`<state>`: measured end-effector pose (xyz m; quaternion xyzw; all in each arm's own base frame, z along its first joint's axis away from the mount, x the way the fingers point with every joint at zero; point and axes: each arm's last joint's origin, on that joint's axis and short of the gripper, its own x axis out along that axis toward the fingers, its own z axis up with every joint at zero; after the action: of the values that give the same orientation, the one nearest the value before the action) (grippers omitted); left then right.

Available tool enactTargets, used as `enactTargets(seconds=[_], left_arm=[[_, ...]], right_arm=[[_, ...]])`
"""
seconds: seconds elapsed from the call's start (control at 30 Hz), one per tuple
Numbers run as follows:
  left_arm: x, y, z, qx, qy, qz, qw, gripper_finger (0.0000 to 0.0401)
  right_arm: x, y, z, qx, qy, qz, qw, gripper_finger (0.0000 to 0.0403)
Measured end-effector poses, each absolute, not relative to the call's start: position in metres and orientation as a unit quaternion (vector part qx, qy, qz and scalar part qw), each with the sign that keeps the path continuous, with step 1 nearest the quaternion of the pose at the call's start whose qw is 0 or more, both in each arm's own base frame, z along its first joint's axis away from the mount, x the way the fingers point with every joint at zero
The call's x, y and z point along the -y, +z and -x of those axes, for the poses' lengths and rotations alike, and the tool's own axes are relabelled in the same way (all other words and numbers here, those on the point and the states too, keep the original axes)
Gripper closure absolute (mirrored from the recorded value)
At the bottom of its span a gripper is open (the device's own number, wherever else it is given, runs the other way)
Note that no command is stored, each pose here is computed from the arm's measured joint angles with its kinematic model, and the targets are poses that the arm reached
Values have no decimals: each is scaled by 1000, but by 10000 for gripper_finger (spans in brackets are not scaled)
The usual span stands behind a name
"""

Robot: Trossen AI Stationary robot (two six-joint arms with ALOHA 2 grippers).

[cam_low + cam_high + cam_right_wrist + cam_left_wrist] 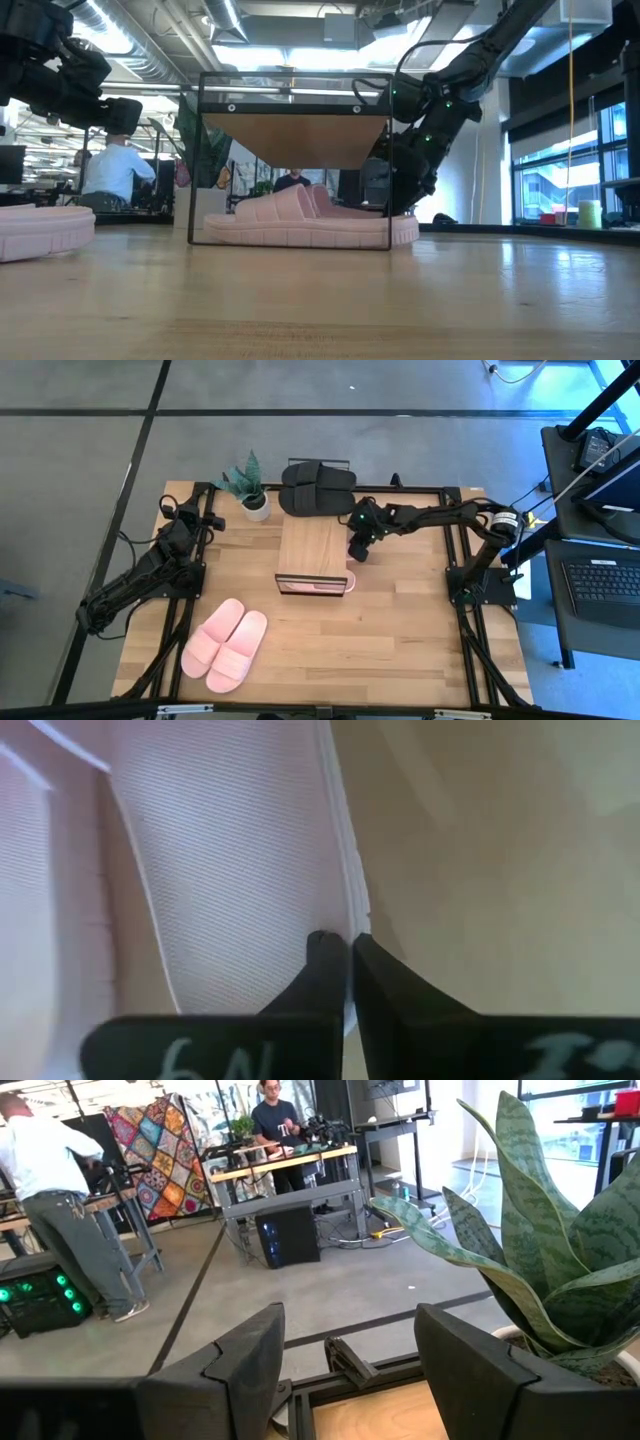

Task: Pick and place slides into the shelf
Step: Put the pink slide under the shelf

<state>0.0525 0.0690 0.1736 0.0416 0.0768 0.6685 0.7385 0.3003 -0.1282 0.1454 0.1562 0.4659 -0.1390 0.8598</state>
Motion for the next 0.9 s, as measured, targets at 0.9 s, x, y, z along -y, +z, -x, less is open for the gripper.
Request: enactTargets(seconds=[0.9], left_arm=[[-69,174,-52,-77,669,-41,738,184]], right_arm=[[113,146,-307,-468,-81,-129,871,345]])
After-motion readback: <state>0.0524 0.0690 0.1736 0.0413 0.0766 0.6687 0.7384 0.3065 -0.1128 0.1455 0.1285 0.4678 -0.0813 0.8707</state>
